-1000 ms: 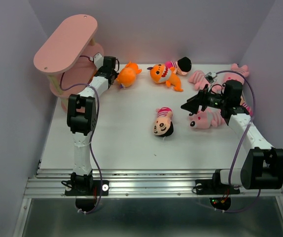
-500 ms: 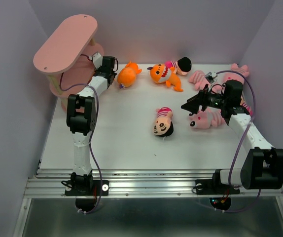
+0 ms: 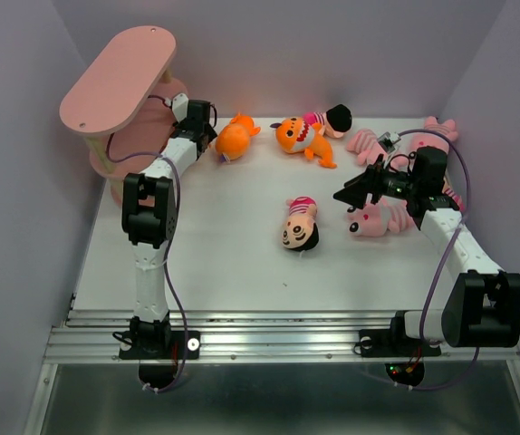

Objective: Place and organize the stuffed toys onto the shelf
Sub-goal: Place the stuffed toy onto shelf

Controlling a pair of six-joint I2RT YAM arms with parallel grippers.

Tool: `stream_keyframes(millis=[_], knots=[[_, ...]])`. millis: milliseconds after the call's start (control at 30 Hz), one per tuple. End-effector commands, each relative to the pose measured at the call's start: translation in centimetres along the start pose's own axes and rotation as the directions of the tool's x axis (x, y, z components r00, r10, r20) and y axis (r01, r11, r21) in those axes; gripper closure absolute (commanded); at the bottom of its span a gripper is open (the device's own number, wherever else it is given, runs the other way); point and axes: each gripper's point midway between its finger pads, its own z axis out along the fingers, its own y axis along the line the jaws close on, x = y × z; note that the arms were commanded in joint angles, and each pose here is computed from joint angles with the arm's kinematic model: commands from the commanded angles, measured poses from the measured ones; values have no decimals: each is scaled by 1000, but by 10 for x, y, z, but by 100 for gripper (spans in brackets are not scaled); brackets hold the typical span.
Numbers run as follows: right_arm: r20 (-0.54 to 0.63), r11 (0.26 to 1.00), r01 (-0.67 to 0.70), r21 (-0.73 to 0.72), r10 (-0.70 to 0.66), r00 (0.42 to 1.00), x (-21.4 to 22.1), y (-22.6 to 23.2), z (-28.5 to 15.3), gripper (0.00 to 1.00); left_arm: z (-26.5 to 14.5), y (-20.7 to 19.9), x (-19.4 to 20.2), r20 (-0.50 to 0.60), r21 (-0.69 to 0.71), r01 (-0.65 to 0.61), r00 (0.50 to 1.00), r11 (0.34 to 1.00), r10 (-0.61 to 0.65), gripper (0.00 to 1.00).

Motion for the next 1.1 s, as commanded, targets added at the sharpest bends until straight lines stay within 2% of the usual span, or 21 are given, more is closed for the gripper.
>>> stream_keyframes(millis=[0, 200, 467, 667, 933, 1033, 1067], knots=[[35, 998, 67, -20, -66, 997, -13, 8, -4, 0, -12, 17, -65, 119, -13, 66, 991, 998, -64, 45], [36, 997, 73, -24, -72, 997, -14, 10, -4, 0, -24, 9, -65, 112, 53, 61, 991, 997, -67, 40], [37, 997, 76, -31, -75, 997, -14, 12, -5, 0, -41, -3, -61, 93, 109, 38, 994, 993, -48, 39], [37, 995, 88, -41, -87, 996, -14, 15, -5, 0, -60, -18, -53, 95, 160, -43, 995, 986, 28, 39], [19, 980, 149, -135, -148, 989, -5, 27, -7, 0, -104, -35, -25, 105, 205, -157, 985, 966, 138, 39], [11, 974, 168, -152, -169, 986, -4, 26, -6, 0, -112, -21, -8, 102, 153, -141, 987, 978, 126, 40], [-3, 978, 140, -156, -142, 990, 1, 26, -6, 0, -115, -21, -4, 105, 145, -100, 991, 984, 86, 42]])
